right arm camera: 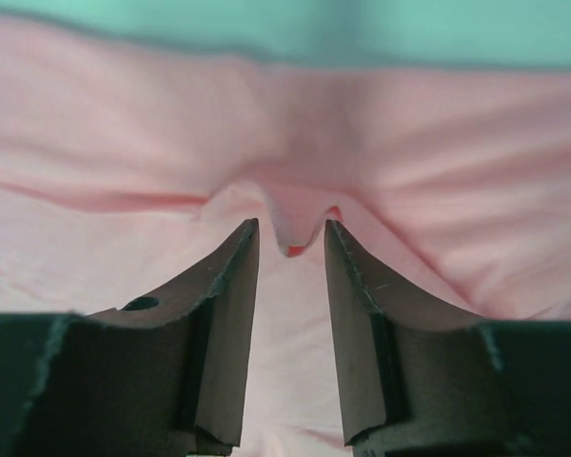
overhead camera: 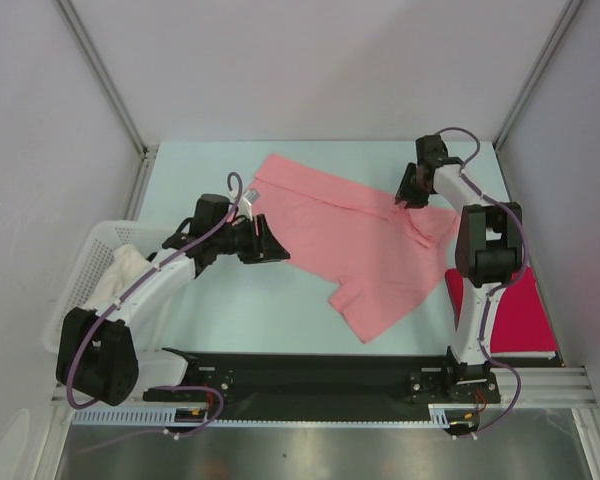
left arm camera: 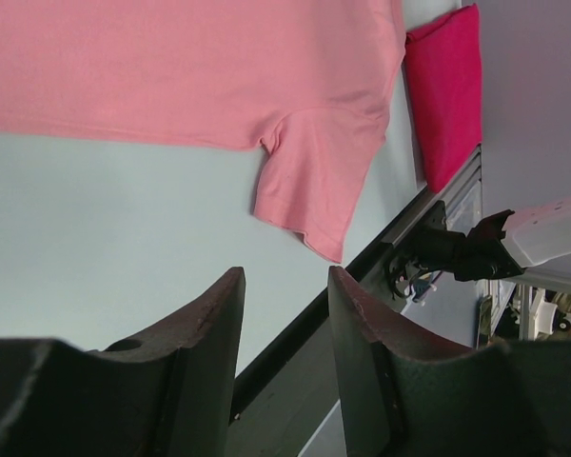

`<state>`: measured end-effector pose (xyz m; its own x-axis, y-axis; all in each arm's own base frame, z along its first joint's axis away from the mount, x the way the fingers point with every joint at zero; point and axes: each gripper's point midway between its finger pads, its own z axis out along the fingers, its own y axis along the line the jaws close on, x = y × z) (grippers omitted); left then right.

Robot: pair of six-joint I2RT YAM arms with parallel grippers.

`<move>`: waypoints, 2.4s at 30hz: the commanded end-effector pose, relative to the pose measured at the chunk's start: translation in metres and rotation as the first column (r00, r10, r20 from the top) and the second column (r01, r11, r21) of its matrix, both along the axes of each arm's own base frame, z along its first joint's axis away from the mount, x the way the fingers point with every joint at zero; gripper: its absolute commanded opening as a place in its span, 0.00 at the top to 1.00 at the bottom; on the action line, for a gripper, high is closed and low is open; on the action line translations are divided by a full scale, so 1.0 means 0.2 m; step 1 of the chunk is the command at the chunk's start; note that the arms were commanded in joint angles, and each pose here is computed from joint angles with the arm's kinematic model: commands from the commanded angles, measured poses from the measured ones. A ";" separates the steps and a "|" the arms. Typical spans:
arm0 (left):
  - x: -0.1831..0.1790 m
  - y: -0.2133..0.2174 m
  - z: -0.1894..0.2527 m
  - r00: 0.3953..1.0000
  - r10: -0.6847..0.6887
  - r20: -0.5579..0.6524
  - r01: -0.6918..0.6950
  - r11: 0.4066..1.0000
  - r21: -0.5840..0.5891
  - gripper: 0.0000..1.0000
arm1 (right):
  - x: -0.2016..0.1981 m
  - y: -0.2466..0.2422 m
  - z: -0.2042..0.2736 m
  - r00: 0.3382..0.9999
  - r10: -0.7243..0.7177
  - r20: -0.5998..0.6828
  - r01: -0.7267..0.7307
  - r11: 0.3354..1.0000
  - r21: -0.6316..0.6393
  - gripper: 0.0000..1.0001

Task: Fold and stack the t-shirts
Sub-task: Fold the tshirt

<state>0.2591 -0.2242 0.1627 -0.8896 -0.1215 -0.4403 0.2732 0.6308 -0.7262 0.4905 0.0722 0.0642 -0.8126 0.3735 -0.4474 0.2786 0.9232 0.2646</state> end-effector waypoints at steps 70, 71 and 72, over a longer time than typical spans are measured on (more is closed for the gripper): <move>1.27 -1.42 -0.34 0.921 0.093 0.378 -0.033 0.986 -0.162 0.40 | -0.61 -0.40 0.04 0.956 -0.295 -0.002 0.257 0.829 0.496 0.56; 1.28 -1.42 -0.34 0.926 0.099 0.364 -0.038 0.984 -0.171 0.40 | -0.60 -0.40 0.05 0.955 -0.297 0.001 0.257 0.828 0.498 0.55; 1.28 -1.43 -0.35 0.926 0.101 0.363 -0.038 0.984 -0.177 0.41 | -0.60 -0.40 0.03 0.955 -0.298 -0.001 0.259 0.826 0.500 0.56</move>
<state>0.5095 -0.5011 0.0745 -0.6689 -0.2332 -0.7058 0.4993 0.5625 -0.6590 0.3666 -0.0084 0.0704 -0.6234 0.7564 -0.1980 0.4769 0.5685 0.6703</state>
